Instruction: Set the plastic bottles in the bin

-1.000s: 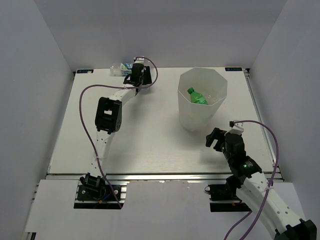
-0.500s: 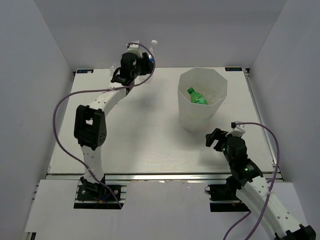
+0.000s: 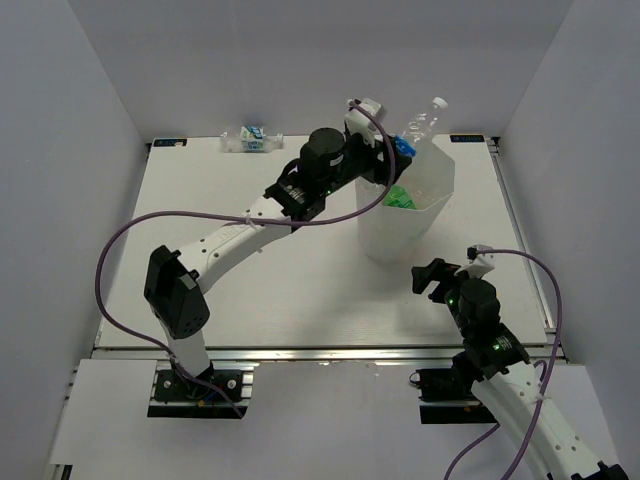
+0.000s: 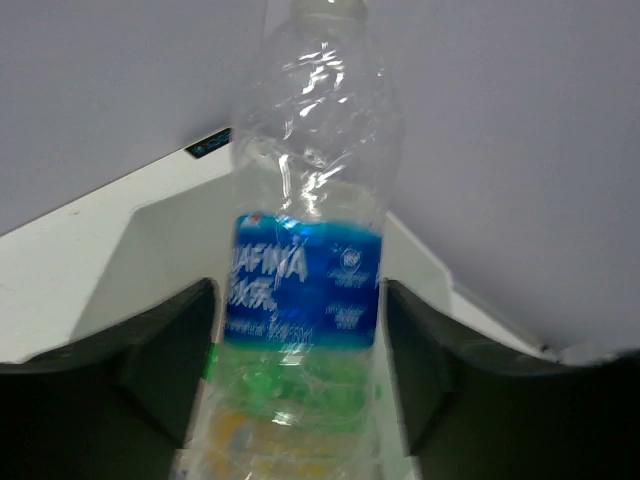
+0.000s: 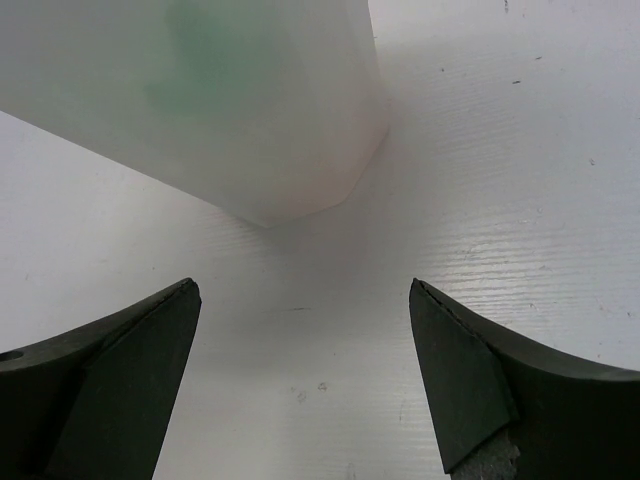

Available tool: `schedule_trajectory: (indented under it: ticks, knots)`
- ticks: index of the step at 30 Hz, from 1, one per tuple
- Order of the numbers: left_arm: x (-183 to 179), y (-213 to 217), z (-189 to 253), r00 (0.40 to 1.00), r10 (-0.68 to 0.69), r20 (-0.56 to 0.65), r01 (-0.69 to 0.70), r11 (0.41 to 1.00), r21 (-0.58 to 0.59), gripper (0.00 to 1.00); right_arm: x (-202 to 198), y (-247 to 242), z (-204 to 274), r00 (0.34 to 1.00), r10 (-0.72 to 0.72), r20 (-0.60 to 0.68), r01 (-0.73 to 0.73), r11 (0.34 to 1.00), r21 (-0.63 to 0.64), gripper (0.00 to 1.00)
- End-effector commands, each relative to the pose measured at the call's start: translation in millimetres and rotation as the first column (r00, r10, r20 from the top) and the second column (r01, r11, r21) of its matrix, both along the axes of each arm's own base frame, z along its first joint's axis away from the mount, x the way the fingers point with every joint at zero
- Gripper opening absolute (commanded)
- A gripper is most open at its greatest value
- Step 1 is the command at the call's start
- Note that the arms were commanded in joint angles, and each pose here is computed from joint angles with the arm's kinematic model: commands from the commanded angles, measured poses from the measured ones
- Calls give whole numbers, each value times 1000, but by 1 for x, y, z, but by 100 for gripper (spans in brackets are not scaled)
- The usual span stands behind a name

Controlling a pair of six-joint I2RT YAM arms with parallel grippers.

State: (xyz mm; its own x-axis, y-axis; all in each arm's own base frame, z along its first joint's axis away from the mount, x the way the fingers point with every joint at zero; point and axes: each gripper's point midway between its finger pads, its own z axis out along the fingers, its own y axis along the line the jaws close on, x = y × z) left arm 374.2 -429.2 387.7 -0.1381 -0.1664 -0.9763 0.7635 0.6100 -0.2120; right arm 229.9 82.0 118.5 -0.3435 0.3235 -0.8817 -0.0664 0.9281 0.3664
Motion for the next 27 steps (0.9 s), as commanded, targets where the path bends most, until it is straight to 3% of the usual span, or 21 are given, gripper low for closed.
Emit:
schedule_trajectory:
  ticks: [1, 3, 7, 8, 11, 15, 22, 27]
  knots:
    - [4, 11, 3, 999, 37, 7, -37, 999, 28, 76, 1, 0, 1, 1000, -3, 14, 2, 1000, 14, 89]
    - [-3, 8, 4, 1000, 0, 7, 0, 1000, 23, 98, 1, 1, 0, 1000, -2, 12, 1, 1000, 15, 89]
    - [3, 10, 9, 999, 33, 13, -34, 999, 17, 98, 1, 1, -1, 1000, 0, 9, 0, 1000, 15, 89]
    - [15, 18, 22, 993, 117, 26, -117, 993, -1, 98, 1, 1, 0, 1000, -4, 9, 3, 1000, 15, 89]
    - [38, 27, 5, 974, 228, -19, -226, 973, 53, 98, 1, 2, -3, 1000, 0, 5, 0, 1000, 23, 89]
    - [72, 56, 3, 920, 387, -66, -386, 922, 24, 98, 1, 1, -3, 1000, -7, 6, 7, 1000, 21, 89]
    - [167, 163, -24, 804, 530, -269, -579, 801, -152, 98, 2, -2, 1, 999, -18, 26, 18, 1000, 24, 89]
    - [221, 227, -70, 731, 557, -394, -663, 717, -215, 98, 0, -4, 6, 998, -27, 65, 25, 999, 38, 89]
